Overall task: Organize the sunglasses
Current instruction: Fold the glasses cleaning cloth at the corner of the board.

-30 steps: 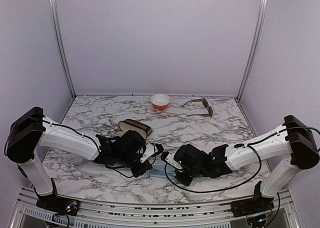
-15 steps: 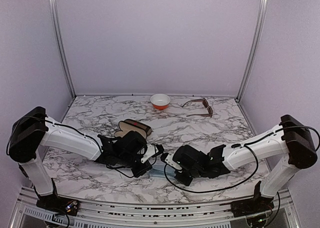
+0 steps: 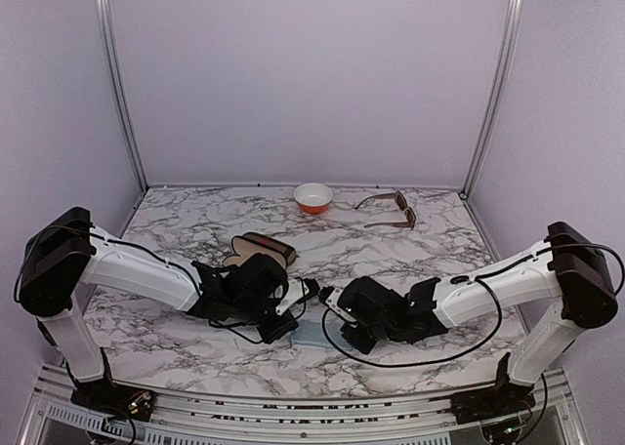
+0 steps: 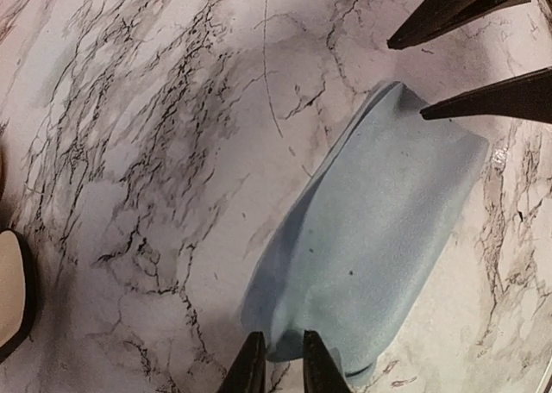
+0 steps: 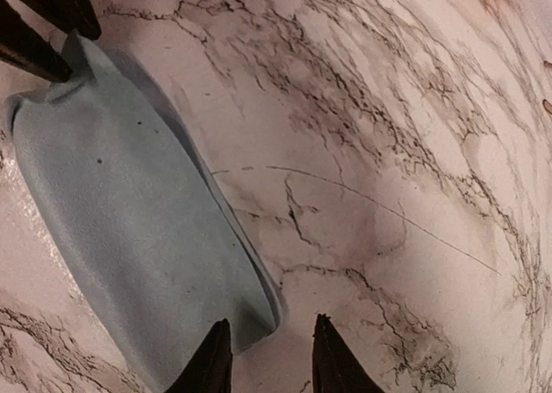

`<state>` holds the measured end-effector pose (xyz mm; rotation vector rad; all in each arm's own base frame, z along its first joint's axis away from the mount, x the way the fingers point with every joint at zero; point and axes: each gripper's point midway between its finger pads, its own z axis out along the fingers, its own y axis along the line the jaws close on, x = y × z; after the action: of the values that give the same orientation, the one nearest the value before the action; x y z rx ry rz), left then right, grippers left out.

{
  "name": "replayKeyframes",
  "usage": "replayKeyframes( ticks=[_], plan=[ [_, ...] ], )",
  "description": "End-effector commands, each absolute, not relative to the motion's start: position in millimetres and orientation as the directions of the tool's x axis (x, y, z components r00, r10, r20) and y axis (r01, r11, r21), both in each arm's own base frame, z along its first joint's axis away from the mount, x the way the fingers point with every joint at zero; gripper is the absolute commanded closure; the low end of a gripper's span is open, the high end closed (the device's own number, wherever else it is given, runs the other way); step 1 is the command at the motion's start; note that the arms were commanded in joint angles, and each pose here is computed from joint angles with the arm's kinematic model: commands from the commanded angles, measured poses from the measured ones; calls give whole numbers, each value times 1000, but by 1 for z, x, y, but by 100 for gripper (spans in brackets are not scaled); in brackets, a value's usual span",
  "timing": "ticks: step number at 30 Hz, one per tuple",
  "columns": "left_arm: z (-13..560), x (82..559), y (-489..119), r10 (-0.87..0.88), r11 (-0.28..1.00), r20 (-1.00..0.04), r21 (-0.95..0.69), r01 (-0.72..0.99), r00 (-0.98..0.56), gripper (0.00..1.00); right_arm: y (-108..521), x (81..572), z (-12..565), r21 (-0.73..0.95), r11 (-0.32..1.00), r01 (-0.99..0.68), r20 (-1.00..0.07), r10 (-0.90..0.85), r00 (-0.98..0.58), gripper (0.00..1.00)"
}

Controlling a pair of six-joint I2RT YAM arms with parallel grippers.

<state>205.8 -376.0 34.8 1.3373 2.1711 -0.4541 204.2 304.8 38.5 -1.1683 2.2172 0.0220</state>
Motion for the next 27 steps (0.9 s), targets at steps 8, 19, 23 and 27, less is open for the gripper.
replayKeyframes(
  ticks=[8, 19, 23, 27],
  plan=[
    [59, 225, -370, 669, 536, -638, 58, 842, -382, 56, 308, 222, 85, -232, 702, -673, -658, -623, -423, 66],
    [81, 196, -347, 622, 469, -721, 32, 883, -304, 46, 340, 144, 88, 56, 413, -909, -715, -619, -325, 71],
    [68, 170, -348, 628, 394, -727, -12, 919, -278, 51, 338, 143, 71, 8, 411, -912, -676, -670, -307, 74],
    [62, 159, -351, 619, 376, -730, -46, 926, -288, 54, 334, 146, 54, -31, 420, -907, -632, -711, -308, 77]
  ],
)
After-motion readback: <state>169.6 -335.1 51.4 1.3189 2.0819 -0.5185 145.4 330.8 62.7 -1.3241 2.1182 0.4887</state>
